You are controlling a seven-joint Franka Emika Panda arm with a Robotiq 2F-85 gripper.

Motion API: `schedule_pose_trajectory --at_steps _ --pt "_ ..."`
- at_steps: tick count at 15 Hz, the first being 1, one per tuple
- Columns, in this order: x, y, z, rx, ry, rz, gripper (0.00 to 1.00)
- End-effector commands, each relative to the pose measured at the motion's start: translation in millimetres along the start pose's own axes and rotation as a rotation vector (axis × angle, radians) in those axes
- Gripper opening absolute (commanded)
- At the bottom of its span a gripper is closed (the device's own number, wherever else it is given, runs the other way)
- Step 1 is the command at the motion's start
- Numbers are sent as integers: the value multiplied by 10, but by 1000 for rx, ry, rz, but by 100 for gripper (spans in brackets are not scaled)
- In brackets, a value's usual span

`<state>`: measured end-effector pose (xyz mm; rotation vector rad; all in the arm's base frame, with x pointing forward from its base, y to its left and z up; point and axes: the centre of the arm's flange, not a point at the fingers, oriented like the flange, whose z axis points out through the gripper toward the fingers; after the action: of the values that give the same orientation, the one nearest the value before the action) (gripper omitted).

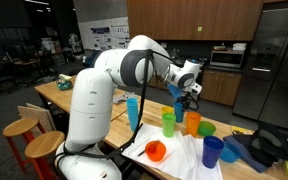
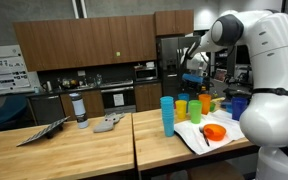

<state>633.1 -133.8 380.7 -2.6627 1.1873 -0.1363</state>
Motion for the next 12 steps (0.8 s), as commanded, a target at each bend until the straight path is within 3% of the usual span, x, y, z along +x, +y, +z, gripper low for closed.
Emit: schedule_pose_trajectory --at_steps 1,12 --pt "57 -29 -3 -15 15 -6 98" --pt "56 -61 133 -85 40 -43 92"
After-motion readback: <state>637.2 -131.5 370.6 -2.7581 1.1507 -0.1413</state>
